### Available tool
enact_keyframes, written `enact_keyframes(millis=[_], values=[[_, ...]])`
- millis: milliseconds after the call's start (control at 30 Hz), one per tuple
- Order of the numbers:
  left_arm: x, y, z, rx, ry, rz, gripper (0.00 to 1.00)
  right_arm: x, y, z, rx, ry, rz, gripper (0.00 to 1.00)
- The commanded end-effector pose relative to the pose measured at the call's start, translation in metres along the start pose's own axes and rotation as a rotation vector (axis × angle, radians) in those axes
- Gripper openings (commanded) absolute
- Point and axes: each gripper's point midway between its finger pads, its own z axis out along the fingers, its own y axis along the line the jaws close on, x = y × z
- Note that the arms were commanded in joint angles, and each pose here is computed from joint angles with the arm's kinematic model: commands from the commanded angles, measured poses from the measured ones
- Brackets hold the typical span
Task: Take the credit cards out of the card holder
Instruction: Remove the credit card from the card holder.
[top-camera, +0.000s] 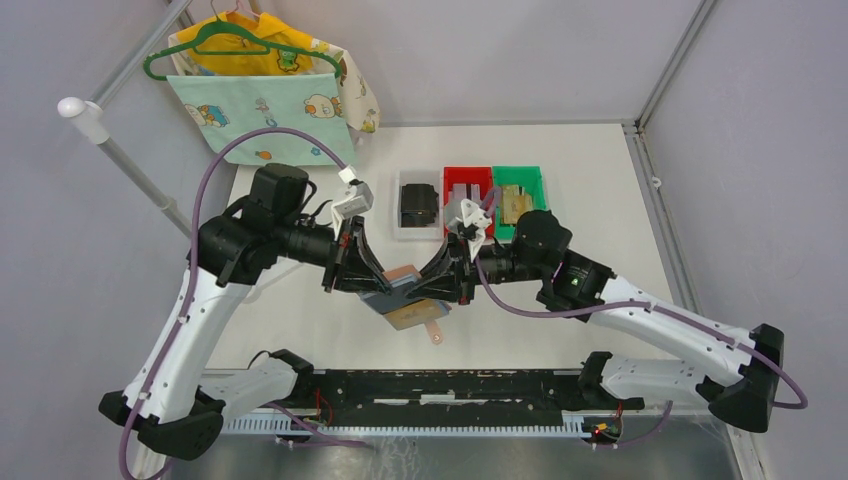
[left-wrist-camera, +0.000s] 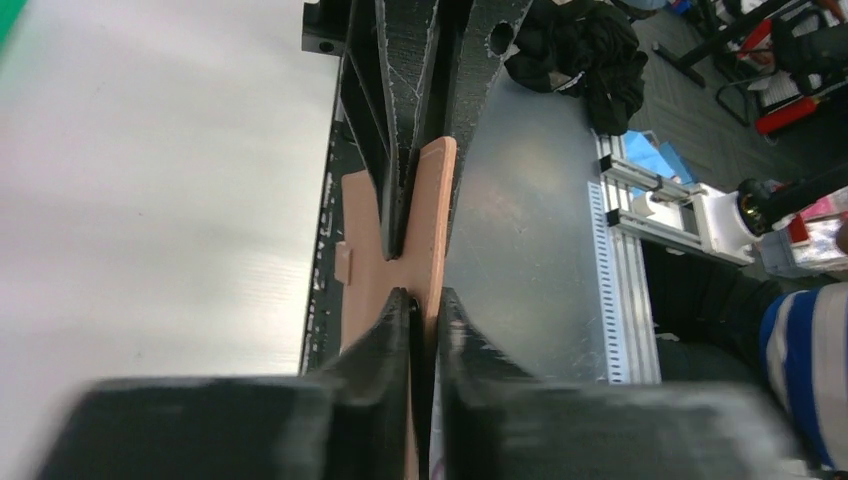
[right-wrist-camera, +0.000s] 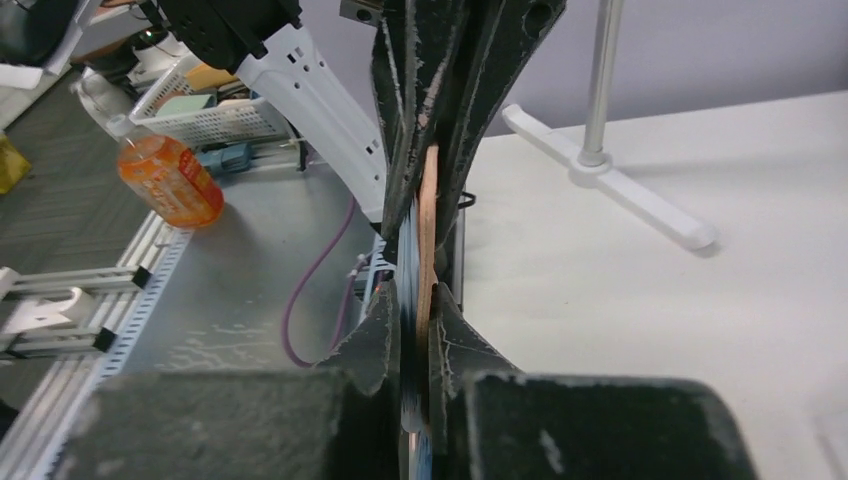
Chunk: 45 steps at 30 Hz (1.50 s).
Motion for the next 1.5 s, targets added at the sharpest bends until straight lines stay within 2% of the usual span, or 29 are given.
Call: enact_keyframes(millis=[0, 67, 100, 167, 267, 433, 667, 867, 1067, 1167, 1467], values=[[-0.007, -0.007, -0.004, -0.005, -0.024, 0.114, 0.36, -0.037, 0.006, -0.001, -0.015, -0.048, -0.012, 0.0], [0.004, 0.0, -0.006, -0.038, 0.002, 0.157, 0.6, -0.037, 0.003, 0.0, -0.006, -0.017, 0.005, 0.0], [0.01, 0.004, -0.006, -0.048, 0.02, 0.206, 0.67, -0.034, 0.002, 0.001, -0.005, 0.014, 0.013, 0.0], [0.026, 0.008, -0.007, -0.047, 0.066, 0.251, 0.73, -0.024, -0.002, 0.003, 0.003, 0.079, 0.039, 0.0], [0.044, 0.015, -0.007, -0.039, 0.12, 0.273, 0.75, -0.011, -0.008, 0.011, -0.004, 0.168, 0.083, 0.0], [0.054, 0.026, -0.007, -0.053, 0.169, 0.284, 0.66, 0.009, -0.013, 0.019, -0.01, 0.281, 0.162, 0.0], [0.068, 0.034, -0.005, -0.047, 0.214, 0.279, 0.52, 0.011, -0.009, 0.021, -0.019, 0.288, 0.156, 0.0], [0.071, 0.034, 0.006, 0.006, 0.168, 0.198, 0.41, 0.008, -0.002, 0.031, -0.068, 0.289, 0.155, 0.0], [0.059, 0.031, 0.004, -0.005, 0.15, 0.211, 0.27, 0.01, 0.001, 0.032, -0.076, 0.312, 0.135, 0.0], [0.058, 0.029, 0.003, -0.003, 0.154, 0.21, 0.26, 0.011, 0.002, 0.032, -0.079, 0.319, 0.131, 0.0], [0.058, 0.028, 0.007, 0.049, 0.159, 0.184, 0.37, 0.015, 0.005, 0.035, -0.093, 0.343, 0.121, 0.0]])
